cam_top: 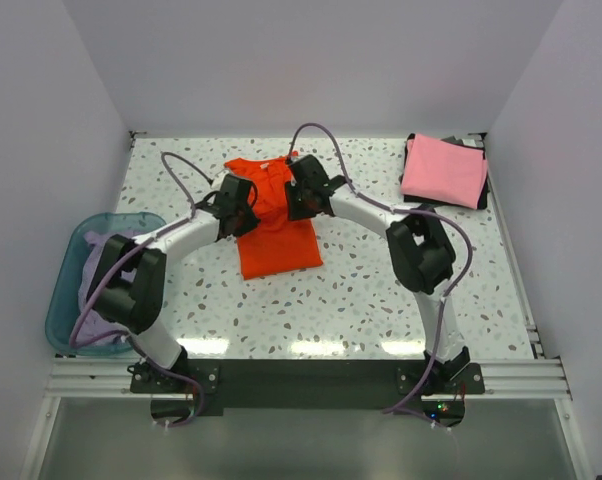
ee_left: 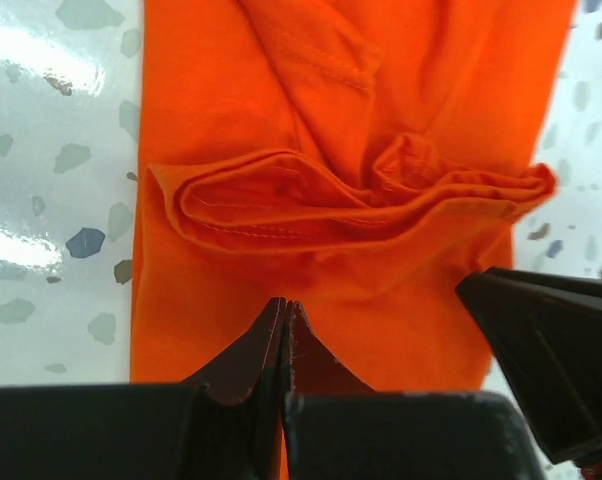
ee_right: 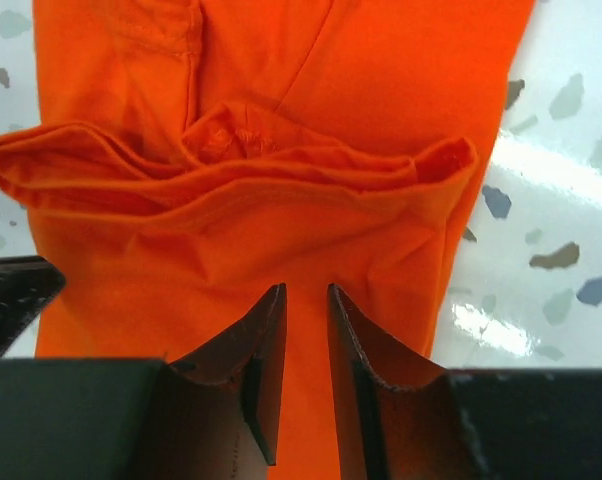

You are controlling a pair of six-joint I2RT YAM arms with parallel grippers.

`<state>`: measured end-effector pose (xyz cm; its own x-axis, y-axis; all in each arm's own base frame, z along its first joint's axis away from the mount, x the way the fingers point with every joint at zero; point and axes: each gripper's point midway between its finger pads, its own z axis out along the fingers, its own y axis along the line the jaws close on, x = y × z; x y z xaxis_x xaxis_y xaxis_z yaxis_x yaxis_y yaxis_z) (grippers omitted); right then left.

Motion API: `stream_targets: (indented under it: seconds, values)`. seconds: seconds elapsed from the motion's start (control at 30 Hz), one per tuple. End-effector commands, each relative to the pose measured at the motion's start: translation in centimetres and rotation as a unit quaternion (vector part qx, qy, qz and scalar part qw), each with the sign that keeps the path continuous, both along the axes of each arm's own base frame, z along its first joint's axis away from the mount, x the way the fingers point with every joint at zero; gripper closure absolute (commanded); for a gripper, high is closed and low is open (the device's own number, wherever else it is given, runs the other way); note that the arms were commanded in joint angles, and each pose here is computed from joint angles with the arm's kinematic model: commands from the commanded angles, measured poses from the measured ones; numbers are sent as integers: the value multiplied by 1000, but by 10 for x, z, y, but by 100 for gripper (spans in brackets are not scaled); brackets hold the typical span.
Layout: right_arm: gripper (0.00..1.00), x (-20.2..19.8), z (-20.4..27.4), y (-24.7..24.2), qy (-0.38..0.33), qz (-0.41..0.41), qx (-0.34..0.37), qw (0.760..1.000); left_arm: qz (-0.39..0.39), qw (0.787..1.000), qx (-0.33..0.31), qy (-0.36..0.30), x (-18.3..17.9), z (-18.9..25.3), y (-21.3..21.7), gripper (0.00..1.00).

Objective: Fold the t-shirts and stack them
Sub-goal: Fold the tshirt

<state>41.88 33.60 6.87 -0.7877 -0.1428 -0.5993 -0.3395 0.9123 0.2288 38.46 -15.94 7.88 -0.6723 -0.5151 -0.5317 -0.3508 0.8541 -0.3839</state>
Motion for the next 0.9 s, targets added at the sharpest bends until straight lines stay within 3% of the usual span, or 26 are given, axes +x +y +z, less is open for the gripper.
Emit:
stream_targets:
  seconds: [0.0, 0.33, 0.67, 0.87]
  values:
    - [73, 23, 12, 19, -17, 5, 28, 999, 11, 1000, 2, -2, 18, -6, 1, 99]
    - [74, 70, -12, 5, 8, -44, 41, 998, 27, 999, -15, -18, 88, -11, 15, 97]
    - [73, 77, -40, -19, 44, -63, 49, 996, 45, 998, -1, 54, 79, -71, 30, 97]
    - [72, 78, -40, -26, 55, -64, 64, 994, 51, 998, -12, 44, 80, -63, 41, 97]
